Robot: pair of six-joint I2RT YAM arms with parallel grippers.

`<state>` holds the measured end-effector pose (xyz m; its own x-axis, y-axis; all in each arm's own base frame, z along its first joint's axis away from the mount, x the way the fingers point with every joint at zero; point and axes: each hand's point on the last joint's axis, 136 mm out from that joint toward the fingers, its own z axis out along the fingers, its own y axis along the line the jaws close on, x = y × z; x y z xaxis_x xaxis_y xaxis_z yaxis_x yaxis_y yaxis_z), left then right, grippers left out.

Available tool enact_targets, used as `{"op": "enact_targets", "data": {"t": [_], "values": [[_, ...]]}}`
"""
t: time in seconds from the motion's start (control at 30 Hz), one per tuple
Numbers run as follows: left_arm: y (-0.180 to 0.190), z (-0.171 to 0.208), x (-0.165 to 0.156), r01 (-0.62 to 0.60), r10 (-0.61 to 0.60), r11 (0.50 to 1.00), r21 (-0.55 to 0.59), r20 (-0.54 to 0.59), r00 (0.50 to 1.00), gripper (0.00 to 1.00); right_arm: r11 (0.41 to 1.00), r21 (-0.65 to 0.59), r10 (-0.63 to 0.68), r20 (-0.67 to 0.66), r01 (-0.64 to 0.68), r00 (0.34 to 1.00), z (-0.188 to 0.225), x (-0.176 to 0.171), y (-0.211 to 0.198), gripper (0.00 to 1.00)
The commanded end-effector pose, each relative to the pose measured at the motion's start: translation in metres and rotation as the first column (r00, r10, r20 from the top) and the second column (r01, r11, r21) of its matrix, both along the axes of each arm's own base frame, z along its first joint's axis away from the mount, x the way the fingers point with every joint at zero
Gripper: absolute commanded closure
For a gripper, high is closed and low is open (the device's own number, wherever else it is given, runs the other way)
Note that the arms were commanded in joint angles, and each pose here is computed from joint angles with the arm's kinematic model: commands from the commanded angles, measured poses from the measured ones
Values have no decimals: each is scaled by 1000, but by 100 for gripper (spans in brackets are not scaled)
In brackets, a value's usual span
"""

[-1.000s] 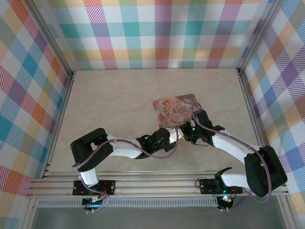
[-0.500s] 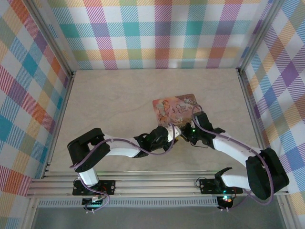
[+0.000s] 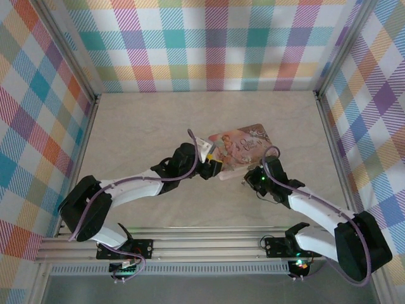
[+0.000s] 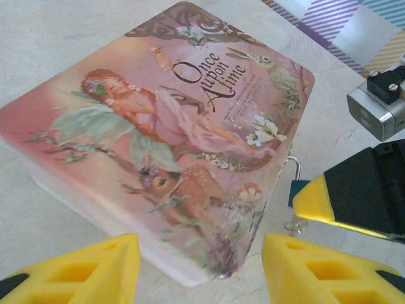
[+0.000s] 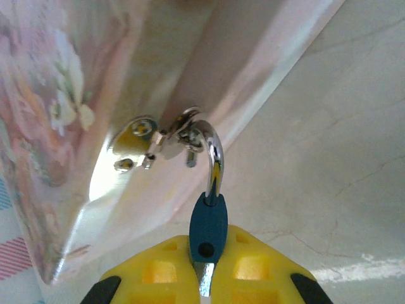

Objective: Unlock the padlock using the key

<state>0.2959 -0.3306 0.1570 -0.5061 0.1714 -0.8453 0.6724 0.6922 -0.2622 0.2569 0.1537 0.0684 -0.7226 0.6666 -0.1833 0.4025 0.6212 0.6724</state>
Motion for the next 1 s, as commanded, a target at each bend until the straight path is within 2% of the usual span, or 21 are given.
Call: {"op": "enact_targets", "data": {"t": [0.0,0.37,0.57,0.7,0.83,0.97], "values": [[7,3,-5,11,-12,1000,-11,-75,997,47,997,-14,-77,53,78,996,10,15,-9,100],[20,-5,1,-10,10,1000,0,-114,993,47,989,-33,-145,51,147,988,-13,35,-19,100],[34,5,3,-51,52,999,12,-108,993,47,981,-66,-171,139,181,975,16,47,-30,100],[46,18,1,-84,86,996,25,-95,992,46,977,-58,-196,153,207,968,21,54,-39,100],[59,21,-2,-124,129,991,52,-94,987,45,986,-39,-154,125,160,980,18,57,-34,100],[82,31,-1,-214,220,974,79,-88,971,43,996,-63,-53,95,59,994,30,48,-24,100]]}}
